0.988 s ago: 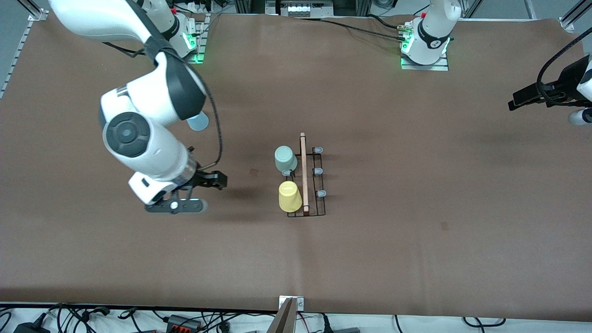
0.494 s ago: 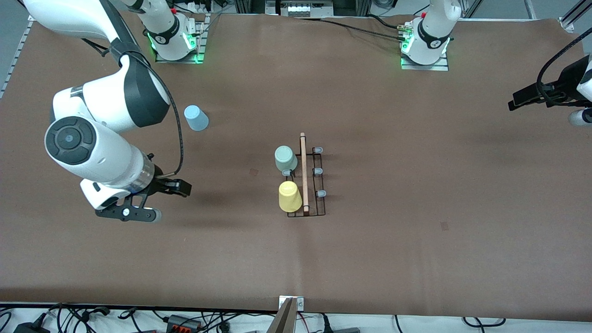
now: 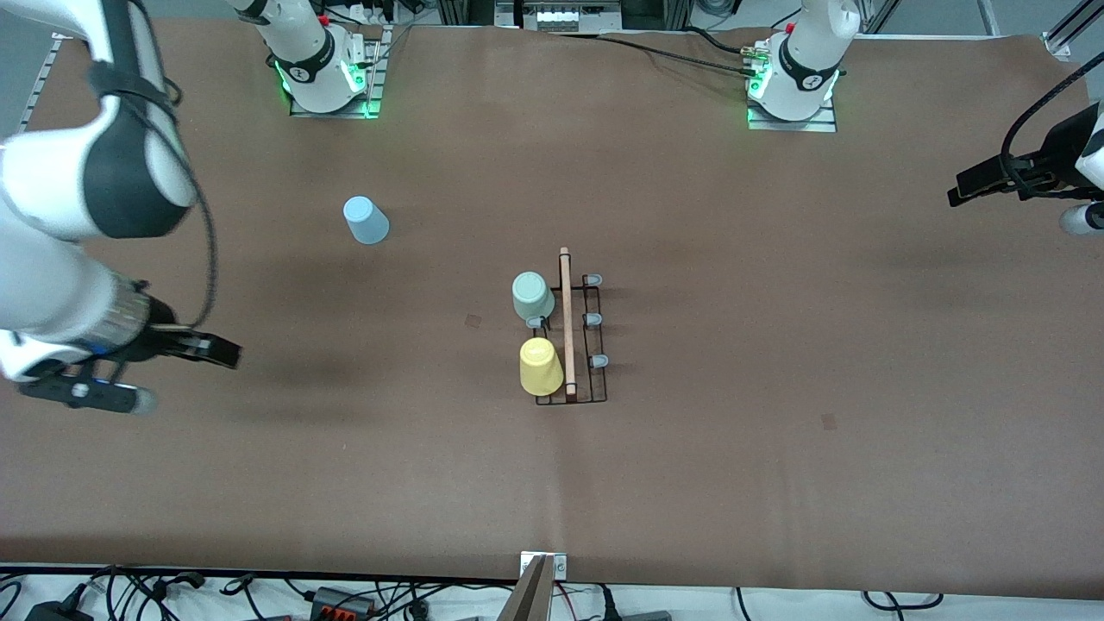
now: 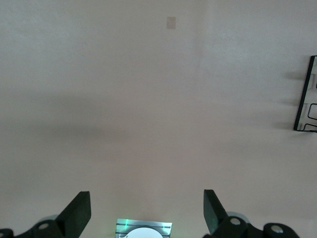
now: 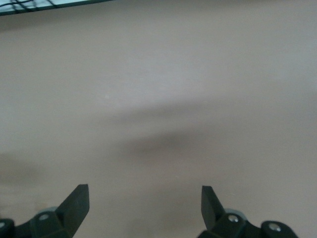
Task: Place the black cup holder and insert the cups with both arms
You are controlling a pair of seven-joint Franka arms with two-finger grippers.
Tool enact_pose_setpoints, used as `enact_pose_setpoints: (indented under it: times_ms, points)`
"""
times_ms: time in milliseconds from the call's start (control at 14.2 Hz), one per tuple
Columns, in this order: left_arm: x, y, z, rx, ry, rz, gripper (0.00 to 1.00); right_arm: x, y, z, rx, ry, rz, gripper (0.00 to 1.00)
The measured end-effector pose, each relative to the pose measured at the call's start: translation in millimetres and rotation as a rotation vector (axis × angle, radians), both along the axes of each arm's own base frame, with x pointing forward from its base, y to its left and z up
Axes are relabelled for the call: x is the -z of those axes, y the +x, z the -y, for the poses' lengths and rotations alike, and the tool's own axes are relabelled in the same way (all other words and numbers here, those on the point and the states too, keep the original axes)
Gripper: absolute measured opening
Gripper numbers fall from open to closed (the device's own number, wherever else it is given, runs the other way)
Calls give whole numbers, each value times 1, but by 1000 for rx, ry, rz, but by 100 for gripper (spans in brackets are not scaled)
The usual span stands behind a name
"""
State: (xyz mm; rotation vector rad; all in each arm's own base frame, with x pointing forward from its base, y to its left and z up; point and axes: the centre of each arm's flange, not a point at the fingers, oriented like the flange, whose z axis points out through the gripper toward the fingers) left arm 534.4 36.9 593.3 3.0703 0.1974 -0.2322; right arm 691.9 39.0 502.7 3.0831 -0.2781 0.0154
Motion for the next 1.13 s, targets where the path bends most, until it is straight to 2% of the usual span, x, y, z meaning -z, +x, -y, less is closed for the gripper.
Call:
enact_pose_setpoints:
  times_ms: [141,424,635,918,1129]
  points:
    - [0,0,0,0,0,0,100,-22,-15,35,-7,-10,-28,100]
    - [0,0,0,0,0,0,100,-52,-36,77,-143,-5,-41,100]
    - [0,0,0,0,0,0,100,-58,-45,86,-149,5,-59,100]
    - [0,0,-1,-2,0,0,100,-64,-57,72,-170,6,-50,100]
    - [0,0,-2,-3,0,1,100,-52,-77,70,-176,4,-5,100]
